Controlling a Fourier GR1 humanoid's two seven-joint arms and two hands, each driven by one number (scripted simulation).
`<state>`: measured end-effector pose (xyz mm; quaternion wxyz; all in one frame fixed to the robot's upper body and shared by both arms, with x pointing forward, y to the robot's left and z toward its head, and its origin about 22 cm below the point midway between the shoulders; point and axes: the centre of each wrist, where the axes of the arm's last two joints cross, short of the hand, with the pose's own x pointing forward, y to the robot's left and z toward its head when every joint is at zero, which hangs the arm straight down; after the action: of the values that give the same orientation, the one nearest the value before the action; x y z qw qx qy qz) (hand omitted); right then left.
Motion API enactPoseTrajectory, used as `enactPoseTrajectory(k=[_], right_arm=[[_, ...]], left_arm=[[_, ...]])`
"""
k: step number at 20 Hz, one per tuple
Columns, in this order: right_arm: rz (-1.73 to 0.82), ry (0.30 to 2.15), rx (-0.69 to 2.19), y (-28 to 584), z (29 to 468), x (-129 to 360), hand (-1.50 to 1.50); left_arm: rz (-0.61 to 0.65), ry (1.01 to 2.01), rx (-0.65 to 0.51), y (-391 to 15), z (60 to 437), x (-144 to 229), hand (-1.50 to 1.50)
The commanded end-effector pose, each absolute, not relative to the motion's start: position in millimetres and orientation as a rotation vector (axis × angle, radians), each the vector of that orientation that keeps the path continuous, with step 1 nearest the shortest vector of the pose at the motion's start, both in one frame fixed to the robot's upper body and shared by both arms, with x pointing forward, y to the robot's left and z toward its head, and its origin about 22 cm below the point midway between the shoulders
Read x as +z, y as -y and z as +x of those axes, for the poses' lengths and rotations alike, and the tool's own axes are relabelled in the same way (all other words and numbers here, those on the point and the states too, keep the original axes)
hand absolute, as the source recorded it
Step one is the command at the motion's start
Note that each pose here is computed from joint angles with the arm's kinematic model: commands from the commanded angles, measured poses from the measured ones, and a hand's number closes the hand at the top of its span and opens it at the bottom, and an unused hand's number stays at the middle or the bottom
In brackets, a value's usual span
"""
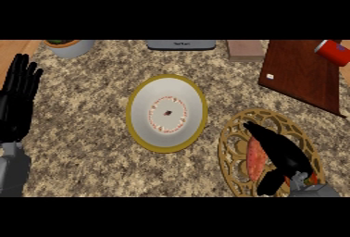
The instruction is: Pick the sweet potato from the placemat and place it in the bowl
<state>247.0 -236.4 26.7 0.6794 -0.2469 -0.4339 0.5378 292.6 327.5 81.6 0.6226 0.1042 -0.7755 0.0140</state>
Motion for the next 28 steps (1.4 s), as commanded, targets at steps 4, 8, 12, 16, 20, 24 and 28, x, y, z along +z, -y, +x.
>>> enactPoseTrajectory(k=[4,8,12,16,20,24,28], right_arm=[[-0.593,1.075,1.225,251.0,252.5,13.0,1.50],[-0.634,1.098,1.240,249.7,252.8,5.8,1.50],[-0.650,1.150,1.250,251.5,251.0,18.9,1.50],[-0.690,1.201,1.232,244.1,243.4,16.1,1.50],[-0.915,0.889,1.061,309.0,182.7,-1.1,1.50],[-1.043,0.757,0.923,350.3,137.1,7.4,1.50],[-1.219,0.802,0.864,352.6,109.1,49.6,1.50]], left_arm=[[0.245,1.782,0.038,-325.1,272.2,85.7,0.00],[0.242,1.790,0.025,-322.0,297.9,84.1,0.00],[0.215,1.779,0.043,-314.2,290.8,82.3,0.00],[0.231,1.769,0.046,-326.7,294.8,77.4,0.00],[0.281,1.771,0.064,-344.0,285.7,74.3,0.00],[0.287,1.769,0.051,-343.5,277.1,77.4,0.00],[0.274,1.776,0.055,-340.9,281.3,92.5,0.00]])
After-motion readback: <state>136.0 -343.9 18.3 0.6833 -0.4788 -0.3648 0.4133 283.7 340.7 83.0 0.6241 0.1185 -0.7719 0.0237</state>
